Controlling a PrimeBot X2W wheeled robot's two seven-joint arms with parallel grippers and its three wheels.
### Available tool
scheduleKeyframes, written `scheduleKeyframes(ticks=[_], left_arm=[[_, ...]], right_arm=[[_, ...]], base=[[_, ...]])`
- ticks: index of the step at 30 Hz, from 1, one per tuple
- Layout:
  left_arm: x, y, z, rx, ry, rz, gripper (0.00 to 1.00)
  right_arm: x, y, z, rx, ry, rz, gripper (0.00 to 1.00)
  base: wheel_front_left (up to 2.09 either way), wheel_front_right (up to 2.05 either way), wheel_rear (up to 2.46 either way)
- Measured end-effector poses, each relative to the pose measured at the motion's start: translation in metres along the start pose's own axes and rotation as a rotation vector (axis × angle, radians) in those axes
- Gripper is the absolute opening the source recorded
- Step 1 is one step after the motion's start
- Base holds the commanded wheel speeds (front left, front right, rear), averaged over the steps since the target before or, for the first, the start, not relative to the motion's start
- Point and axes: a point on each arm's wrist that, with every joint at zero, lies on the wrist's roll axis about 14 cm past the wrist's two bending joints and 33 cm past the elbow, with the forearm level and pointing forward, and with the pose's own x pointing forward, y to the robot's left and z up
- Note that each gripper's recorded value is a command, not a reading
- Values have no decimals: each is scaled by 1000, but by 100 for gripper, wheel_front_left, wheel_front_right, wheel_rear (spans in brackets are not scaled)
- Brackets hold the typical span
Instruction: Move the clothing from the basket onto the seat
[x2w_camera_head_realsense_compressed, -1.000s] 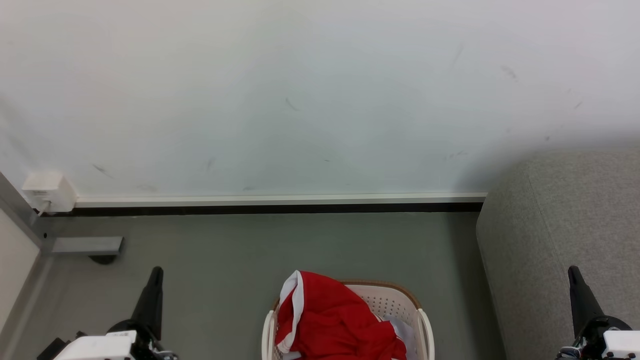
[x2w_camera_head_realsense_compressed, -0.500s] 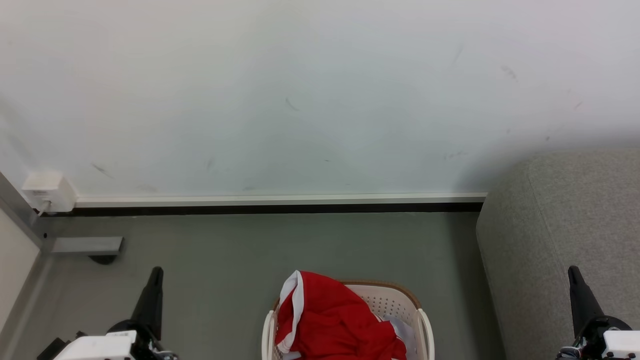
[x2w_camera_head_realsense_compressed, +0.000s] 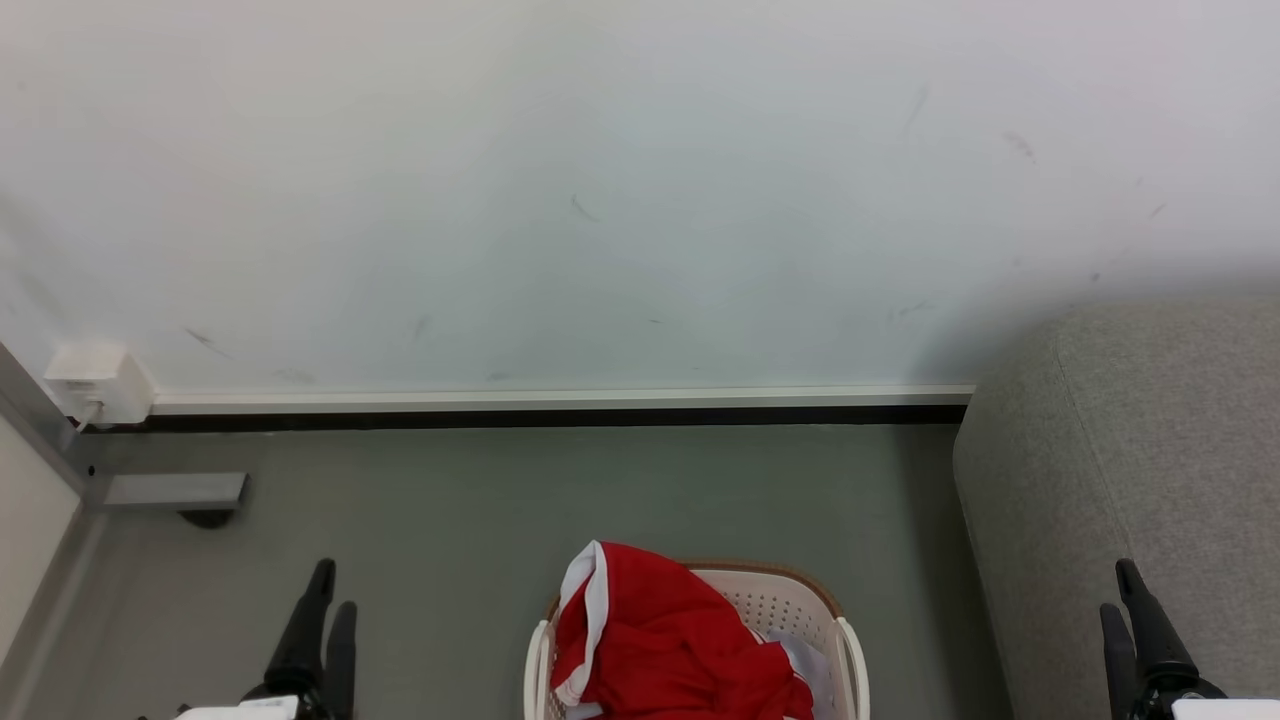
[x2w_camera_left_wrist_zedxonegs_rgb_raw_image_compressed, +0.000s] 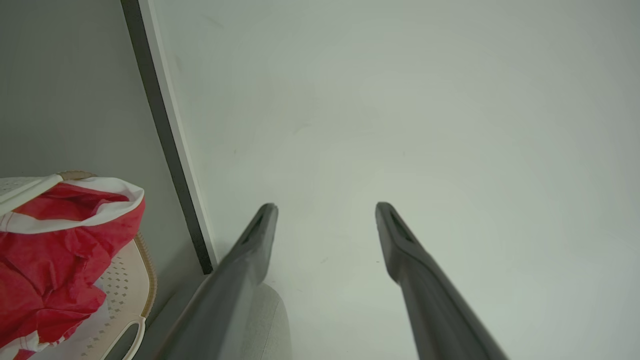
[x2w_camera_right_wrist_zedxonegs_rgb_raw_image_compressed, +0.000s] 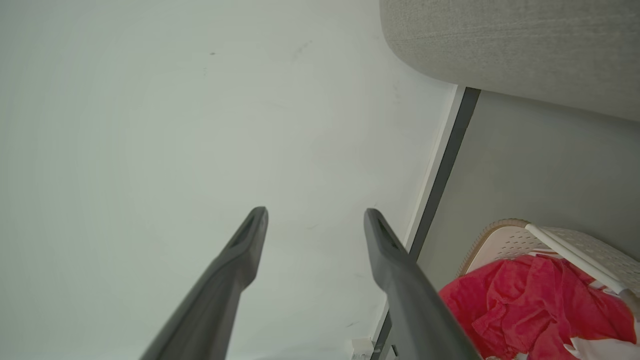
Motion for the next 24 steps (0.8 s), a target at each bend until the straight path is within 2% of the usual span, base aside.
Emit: scheduleKeyframes(ticks=[4,11,24], left_arm=[[0,0,-1,12,-8,1,100],[0,2,-1,58,-22,11,100],[1,3,-6,262,-27,40,100]], right_arm=[[0,-1,-2,-25,-4,-3,100],[2,0,-2,-150,-14,-5,100],[7,15,-10,-457,-5,41,100]], base=[[0,0,0],[0,0,0],[0,0,0]])
